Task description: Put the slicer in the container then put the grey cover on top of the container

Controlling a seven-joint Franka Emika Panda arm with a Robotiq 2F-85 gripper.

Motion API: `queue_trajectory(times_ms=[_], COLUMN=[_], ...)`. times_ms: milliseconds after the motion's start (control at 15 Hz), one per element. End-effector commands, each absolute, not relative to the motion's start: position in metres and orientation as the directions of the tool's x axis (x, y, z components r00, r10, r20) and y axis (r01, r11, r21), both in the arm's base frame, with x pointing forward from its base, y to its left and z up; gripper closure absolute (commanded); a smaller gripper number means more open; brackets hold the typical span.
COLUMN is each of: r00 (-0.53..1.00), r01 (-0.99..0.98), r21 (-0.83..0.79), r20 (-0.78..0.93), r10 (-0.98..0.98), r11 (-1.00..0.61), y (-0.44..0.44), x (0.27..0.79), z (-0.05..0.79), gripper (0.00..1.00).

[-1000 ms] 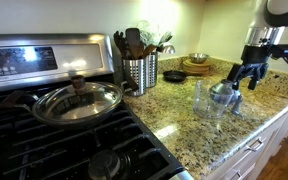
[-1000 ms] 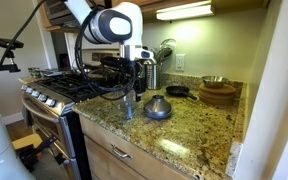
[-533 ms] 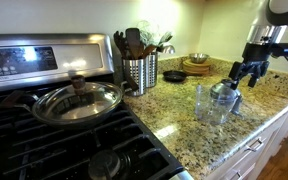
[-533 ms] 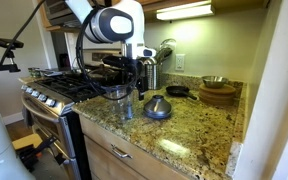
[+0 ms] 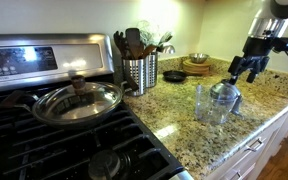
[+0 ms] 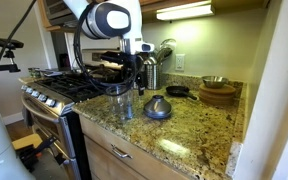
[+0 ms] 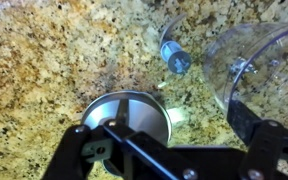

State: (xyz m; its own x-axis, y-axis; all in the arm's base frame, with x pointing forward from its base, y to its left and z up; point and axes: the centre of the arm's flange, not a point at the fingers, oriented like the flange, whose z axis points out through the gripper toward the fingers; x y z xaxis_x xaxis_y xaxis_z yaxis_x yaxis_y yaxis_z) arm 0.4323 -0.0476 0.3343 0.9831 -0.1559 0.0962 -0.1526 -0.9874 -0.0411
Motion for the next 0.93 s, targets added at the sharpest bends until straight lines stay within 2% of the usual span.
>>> queue_trajectory(times_ms=[0, 867], r00=[0.978, 0.978], r01=[-0.17, -0.203], r21=[-0.042, -0.057], r20=[0.117, 0.027], r10=[-0.174, -0.205], r11=[-0.985, -0.978], y=[-0.05, -0.058], x=[0.419, 0.412], z=[0.33, 0.292], gripper=[0.0, 0.0])
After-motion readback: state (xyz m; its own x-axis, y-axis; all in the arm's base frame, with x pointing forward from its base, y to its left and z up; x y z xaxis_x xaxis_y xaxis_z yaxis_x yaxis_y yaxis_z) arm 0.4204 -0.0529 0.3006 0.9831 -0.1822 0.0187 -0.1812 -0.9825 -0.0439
